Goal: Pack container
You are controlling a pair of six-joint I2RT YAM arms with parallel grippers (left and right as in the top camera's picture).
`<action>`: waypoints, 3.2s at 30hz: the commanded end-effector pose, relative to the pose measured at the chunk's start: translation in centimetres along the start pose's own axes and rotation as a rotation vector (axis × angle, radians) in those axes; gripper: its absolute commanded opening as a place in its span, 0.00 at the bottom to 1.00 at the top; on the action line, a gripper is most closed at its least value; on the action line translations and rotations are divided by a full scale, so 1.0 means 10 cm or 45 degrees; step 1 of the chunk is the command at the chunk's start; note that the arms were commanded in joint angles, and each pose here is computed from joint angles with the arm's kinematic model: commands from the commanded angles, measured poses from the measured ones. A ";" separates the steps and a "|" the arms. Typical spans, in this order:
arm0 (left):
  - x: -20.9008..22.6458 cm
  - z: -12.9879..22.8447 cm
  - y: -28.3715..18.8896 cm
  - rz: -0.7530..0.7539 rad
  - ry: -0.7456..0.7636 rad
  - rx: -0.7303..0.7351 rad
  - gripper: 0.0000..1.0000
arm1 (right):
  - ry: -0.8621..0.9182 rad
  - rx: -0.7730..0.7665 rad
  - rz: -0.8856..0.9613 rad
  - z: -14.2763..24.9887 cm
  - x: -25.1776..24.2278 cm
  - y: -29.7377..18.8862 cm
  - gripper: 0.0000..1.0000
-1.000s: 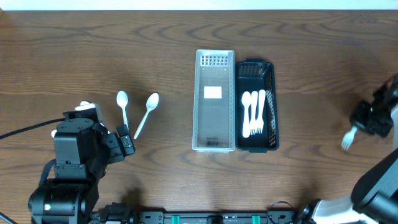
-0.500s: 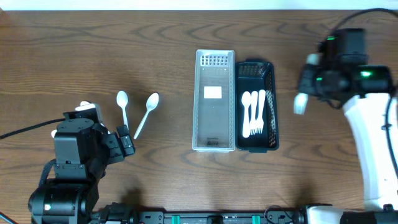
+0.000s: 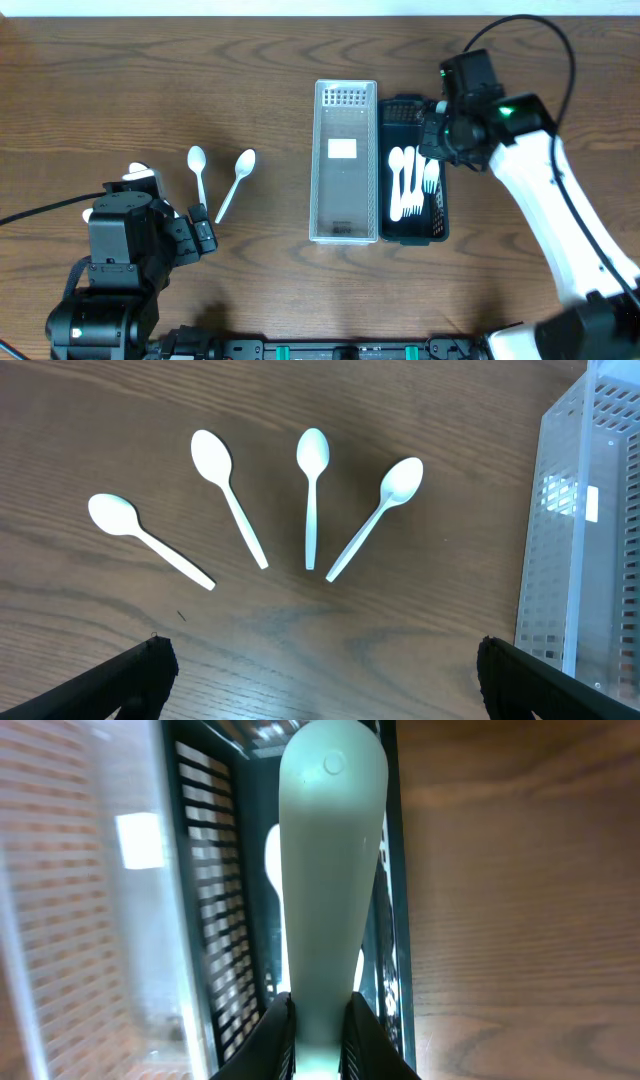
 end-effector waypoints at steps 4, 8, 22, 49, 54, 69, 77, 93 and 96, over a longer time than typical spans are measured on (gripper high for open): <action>0.01 -0.02 -0.01 -0.008 -0.014 0.001 0.98 | -0.066 0.162 0.112 0.13 0.05 0.52 0.04; 0.01 -0.02 -0.01 -0.008 -0.014 0.000 0.98 | -0.124 0.238 0.155 0.25 0.09 0.76 0.06; 0.01 -0.02 -0.01 -0.008 -0.014 0.000 0.98 | -0.202 0.192 0.113 0.16 0.21 0.88 0.40; -0.40 -0.54 1.48 0.120 0.416 0.562 0.98 | 0.186 -0.150 0.188 -1.29 -1.18 -0.15 0.99; -0.51 -0.49 1.85 0.152 0.524 0.604 0.98 | 0.186 -0.090 0.207 -1.16 -1.23 0.11 0.99; -0.53 0.05 2.55 0.163 0.539 0.888 0.98 | 0.187 -0.068 0.214 -1.07 -1.28 0.34 0.99; -0.51 0.31 2.73 0.167 0.542 0.977 0.99 | 0.187 -0.072 0.213 -1.08 -1.28 0.34 0.99; -0.53 0.36 2.75 0.177 0.533 0.975 0.44 | 0.186 -0.062 0.216 -1.06 -1.28 0.34 0.99; -0.57 0.36 2.75 0.211 0.519 0.974 0.36 | 0.186 -0.061 0.216 -1.06 -1.28 0.34 0.99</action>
Point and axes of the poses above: each gripper's point midway between its finger pads, its own y axis out along the fingers, its own x axis along the line the jaws close on, z = x × y, the point moved 2 cm from there along -y, back along the fingers, and after that the axes turned 8 degrees about y, right-handed, at the moved point
